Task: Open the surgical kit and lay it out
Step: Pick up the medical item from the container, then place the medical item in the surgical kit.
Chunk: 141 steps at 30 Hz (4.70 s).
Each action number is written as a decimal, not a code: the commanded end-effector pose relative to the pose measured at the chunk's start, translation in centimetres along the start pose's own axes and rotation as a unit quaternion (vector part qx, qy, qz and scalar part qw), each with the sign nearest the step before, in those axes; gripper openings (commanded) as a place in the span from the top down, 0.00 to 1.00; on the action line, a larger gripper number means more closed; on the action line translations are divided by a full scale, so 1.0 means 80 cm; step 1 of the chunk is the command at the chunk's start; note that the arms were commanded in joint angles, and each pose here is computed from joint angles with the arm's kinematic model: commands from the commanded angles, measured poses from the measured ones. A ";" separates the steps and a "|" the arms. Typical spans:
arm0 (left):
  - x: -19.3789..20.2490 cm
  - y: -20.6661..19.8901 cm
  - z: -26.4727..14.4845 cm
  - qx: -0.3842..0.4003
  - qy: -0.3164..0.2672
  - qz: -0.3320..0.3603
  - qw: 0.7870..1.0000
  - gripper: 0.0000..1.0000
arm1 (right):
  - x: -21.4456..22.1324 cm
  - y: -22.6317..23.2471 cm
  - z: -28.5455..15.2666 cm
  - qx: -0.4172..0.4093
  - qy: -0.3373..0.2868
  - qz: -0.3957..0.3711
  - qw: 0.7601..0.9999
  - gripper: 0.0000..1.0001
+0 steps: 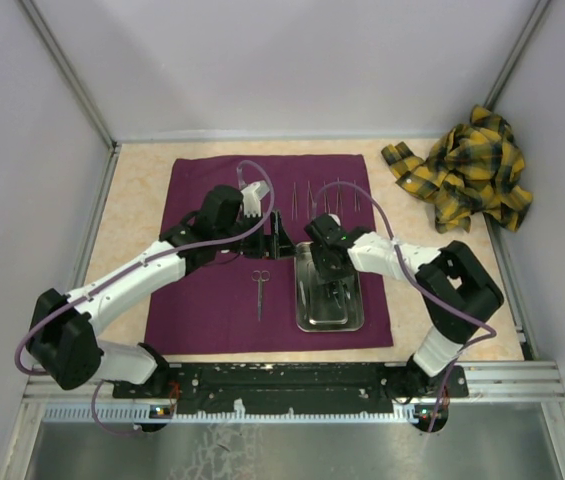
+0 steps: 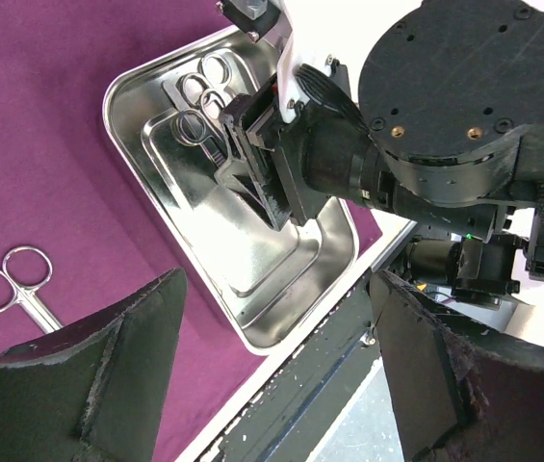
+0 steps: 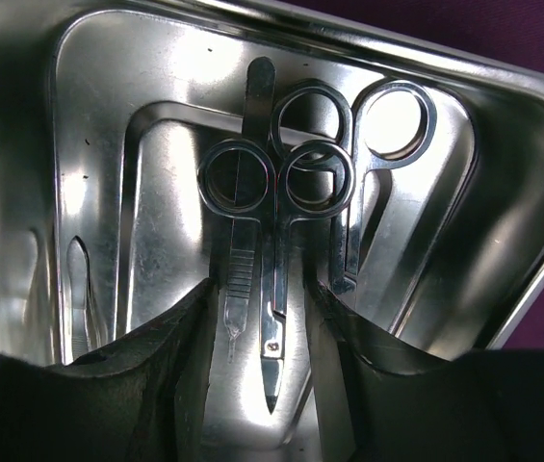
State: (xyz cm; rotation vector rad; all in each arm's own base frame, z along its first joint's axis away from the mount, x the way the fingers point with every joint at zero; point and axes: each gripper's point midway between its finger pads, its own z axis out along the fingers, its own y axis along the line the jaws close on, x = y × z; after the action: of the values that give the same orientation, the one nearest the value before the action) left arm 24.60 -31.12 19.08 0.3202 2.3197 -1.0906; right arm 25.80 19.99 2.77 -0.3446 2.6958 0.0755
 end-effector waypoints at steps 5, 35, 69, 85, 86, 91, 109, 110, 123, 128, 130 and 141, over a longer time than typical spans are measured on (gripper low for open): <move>-0.005 -0.007 -0.010 0.004 -0.011 0.014 1.000 0.17 | -0.026 0.009 0.008 0.007 -0.016 0.001 1.000 0.58; -0.007 -0.010 -0.013 0.006 -0.012 0.017 1.000 0.17 | -0.049 0.004 -0.013 0.019 -0.037 -0.002 0.999 1.00; -0.045 -0.059 -0.124 0.007 -0.103 0.053 0.993 0.16 | -0.071 0.050 -0.105 -0.091 -0.072 0.108 0.987 1.00; -0.039 -0.095 -0.222 0.034 -0.156 0.077 0.984 0.15 | -0.098 0.184 -0.114 -0.138 -0.061 0.129 0.980 1.00; -0.040 -0.098 -0.228 0.035 -0.159 0.080 0.983 0.15 | -0.102 0.194 -0.114 -0.142 -0.061 0.130 0.979 1.00; -0.043 -0.108 -0.256 0.036 -0.177 0.088 0.980 0.14 | -0.104 0.237 -0.095 -0.149 -0.047 0.131 0.979 1.00; -0.038 -0.117 -0.282 0.043 -0.185 0.106 0.976 0.12 | -0.096 0.299 -0.028 -0.122 -0.025 0.152 0.980 1.00; -0.038 -0.117 -0.282 0.042 -0.185 0.106 0.976 0.12 | -0.095 0.302 -0.026 -0.122 -0.024 0.151 0.981 1.00; -0.036 -0.114 -0.284 0.038 -0.184 0.112 0.976 0.11 | -0.081 0.314 -0.003 -0.100 -0.012 0.152 0.983 1.00; -0.035 -0.113 -0.282 0.038 -0.182 0.113 0.976 0.11 | -0.072 0.312 0.001 -0.093 -0.006 0.155 0.984 1.00; -0.035 -0.113 -0.281 0.037 -0.181 0.112 0.976 0.11 | -0.070 0.311 0.003 -0.091 -0.005 0.157 0.983 1.00; -0.034 -0.109 -0.279 0.032 -0.181 0.113 0.977 0.11 | -0.063 0.316 0.009 -0.094 0.003 0.157 0.983 0.88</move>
State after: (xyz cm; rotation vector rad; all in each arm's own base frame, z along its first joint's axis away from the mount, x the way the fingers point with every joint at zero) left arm 14.78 -19.93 37.17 0.3580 1.9080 -1.0306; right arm 24.15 44.44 3.58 0.0162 2.7661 0.3887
